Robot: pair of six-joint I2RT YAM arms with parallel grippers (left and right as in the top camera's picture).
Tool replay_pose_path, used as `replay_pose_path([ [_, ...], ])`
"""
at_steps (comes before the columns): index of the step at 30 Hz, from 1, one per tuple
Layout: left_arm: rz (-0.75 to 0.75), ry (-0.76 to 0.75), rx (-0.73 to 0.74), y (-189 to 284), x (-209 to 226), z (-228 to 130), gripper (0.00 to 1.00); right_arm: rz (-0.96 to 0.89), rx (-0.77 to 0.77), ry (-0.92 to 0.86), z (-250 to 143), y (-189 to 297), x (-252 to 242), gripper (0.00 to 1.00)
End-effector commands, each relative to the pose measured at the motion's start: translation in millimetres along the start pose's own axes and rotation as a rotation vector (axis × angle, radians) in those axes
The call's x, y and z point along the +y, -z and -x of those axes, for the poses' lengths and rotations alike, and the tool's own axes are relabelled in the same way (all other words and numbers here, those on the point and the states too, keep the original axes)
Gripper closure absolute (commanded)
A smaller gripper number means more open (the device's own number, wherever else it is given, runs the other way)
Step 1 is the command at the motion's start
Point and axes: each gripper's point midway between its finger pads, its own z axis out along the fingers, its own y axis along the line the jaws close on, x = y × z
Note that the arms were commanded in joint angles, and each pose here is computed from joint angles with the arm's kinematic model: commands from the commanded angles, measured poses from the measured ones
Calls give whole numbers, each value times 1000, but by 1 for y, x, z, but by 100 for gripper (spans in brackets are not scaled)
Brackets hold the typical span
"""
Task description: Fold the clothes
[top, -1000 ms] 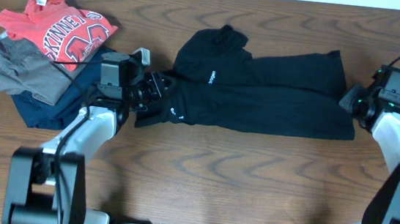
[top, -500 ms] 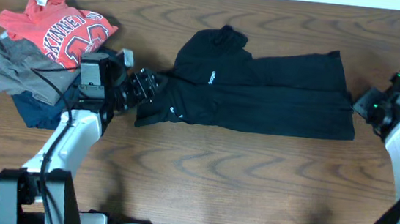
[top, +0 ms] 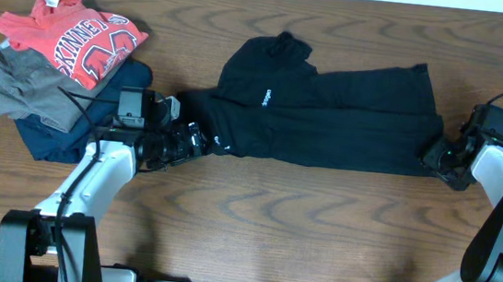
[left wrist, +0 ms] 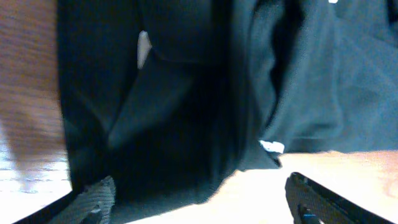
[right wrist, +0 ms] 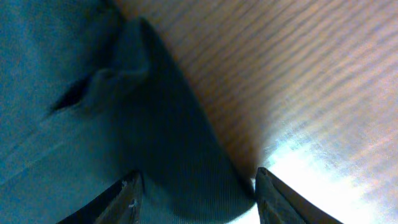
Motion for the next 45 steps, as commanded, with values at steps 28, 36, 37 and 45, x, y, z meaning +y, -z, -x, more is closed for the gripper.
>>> replay_pose_path([
  [28,289,-32,164,-5,54,-46,94,-394,28,-149,-31,65,-85,99],
  [36,390,-56,96,25,61,-41,94,-478,48,-182,-41,72,-99,99],
  [37,383,-63,75,28,58,-38,94,-481,48,-182,-41,72,-100,99],
  [45,291,-99,-30,50,30,-27,42,-439,83,-184,-47,70,-93,79],
])
